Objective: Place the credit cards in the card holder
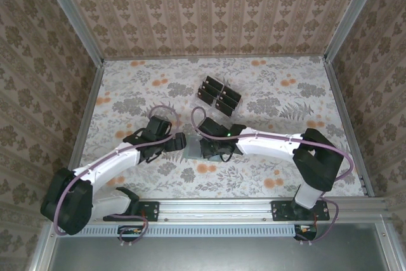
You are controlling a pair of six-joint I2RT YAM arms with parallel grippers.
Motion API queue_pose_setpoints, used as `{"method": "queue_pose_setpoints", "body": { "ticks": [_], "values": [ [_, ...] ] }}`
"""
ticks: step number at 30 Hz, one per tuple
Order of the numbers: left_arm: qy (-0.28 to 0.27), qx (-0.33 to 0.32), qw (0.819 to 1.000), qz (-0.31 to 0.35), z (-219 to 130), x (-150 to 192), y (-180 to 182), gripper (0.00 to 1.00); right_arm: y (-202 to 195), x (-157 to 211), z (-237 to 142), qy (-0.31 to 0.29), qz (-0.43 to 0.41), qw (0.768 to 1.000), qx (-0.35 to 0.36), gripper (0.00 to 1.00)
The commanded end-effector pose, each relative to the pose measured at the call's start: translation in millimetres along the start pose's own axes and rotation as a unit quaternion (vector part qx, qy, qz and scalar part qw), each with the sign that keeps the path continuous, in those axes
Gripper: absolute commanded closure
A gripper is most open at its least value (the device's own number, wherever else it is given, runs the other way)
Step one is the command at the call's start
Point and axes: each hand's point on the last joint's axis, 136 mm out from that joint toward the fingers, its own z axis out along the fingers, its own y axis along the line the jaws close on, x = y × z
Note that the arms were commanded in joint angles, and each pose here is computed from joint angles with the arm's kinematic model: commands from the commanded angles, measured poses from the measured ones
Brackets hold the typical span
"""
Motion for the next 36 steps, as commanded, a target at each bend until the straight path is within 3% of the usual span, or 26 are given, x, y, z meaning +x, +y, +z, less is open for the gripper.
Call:
{"method": "queue_pose_setpoints", "body": {
  "ticks": [1,10,17,28,36],
  "values": [
    [0.002,-0.013,1.0,-0.008,-2,8,6,0.0,-26,1,0,0.003,-0.025,0.999,0.045,1.0],
    [-0.001,-0.001,1.0,-0.01,-4,10,-1,0.0,-60,-7,4,0.017,-0.045,0.996,0.08,1.0],
    [0.001,0.001,1.0,0.006,0,3,-10,0.0,-50,-24,-10,0.004,-0.049,0.997,0.053,1.0],
    [0.016,-0.029,0.995,0.09,14,-4,-30,0.0,-8,-36,-36,-0.063,0.065,0.991,-0.1,1.0],
    [0.022,-0.048,0.992,0.114,21,9,-40,0.0,-11,-26,-28,-0.096,0.127,0.976,-0.149,1.0]
  ]
}}
